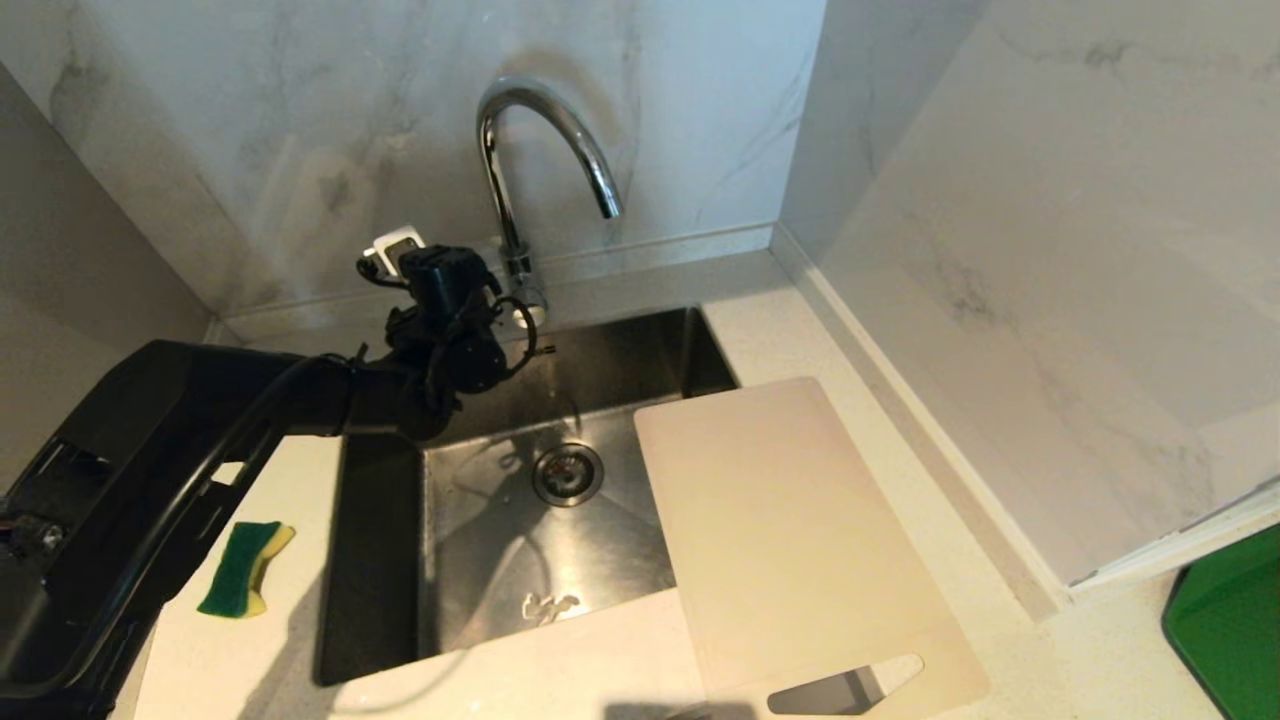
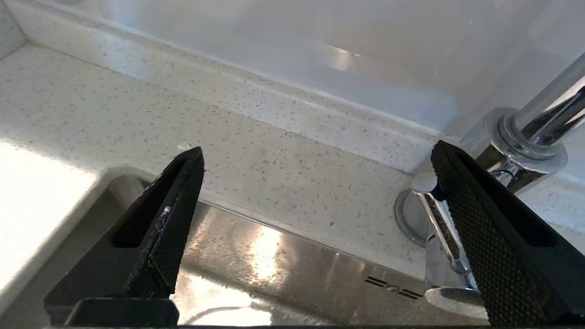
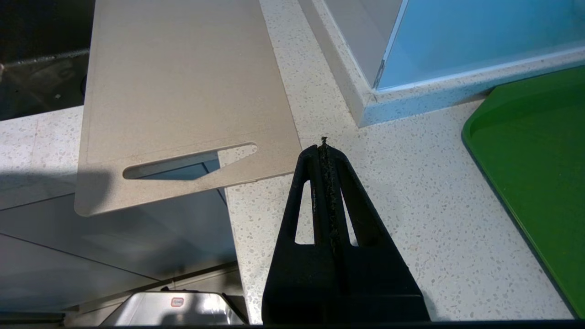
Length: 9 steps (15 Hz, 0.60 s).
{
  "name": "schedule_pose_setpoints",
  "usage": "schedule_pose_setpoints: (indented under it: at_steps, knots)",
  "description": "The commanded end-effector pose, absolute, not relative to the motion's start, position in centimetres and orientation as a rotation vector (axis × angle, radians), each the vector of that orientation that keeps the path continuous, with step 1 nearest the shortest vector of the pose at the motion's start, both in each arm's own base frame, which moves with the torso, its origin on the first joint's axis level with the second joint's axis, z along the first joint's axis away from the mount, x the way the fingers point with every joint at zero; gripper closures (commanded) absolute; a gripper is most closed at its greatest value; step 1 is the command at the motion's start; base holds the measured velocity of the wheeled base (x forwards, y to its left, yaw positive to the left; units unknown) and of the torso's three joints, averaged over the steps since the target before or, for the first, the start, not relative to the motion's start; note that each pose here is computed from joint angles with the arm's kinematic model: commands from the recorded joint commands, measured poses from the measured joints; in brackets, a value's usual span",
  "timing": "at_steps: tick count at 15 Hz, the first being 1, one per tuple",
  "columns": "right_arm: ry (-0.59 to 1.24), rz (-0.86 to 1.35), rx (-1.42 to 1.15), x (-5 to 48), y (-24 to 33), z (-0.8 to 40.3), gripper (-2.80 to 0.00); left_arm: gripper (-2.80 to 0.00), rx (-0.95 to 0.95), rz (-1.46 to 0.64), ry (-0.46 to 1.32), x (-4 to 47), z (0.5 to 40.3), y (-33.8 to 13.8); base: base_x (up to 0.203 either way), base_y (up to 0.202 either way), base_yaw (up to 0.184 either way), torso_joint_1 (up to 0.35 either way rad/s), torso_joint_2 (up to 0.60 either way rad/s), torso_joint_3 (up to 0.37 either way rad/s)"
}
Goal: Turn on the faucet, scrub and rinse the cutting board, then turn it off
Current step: Turn on the tap
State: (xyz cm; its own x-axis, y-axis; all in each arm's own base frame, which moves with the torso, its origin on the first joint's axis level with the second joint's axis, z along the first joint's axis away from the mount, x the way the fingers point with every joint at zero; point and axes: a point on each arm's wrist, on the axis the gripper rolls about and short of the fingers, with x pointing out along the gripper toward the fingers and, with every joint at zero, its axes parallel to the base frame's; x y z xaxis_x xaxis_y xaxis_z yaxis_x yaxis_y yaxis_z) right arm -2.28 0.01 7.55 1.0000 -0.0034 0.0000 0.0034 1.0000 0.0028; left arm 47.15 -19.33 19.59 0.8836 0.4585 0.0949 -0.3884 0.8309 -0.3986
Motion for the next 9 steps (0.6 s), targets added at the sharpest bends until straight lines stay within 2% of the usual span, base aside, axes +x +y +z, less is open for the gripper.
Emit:
schedule_pose_setpoints:
  at_steps: [1, 4, 9]
  knots:
    - [0.002, -0.003, 0.003, -2.27, 0.01, 7.51, 0.00, -2.80, -0.396, 0.454, -0.171, 47.44, 18.57, -19.67, 0.000, 0.000, 0.000, 0.000, 0.00, 0.000]
    - [0.000, -0.003, 0.002, -2.28, 0.01, 7.54, 0.00, -2.80, -0.455, 0.456, -0.114, 47.43, 17.84, -19.71, 0.000, 0.000, 0.000, 0.000, 0.00, 0.000]
    - [0.002, -0.003, 0.003, -2.27, 0.01, 7.51, 0.00, -2.80, -0.529, 0.412, -0.124, 47.41, 18.31, -19.76, 0.000, 0.000, 0.000, 0.000, 0.00, 0.000]
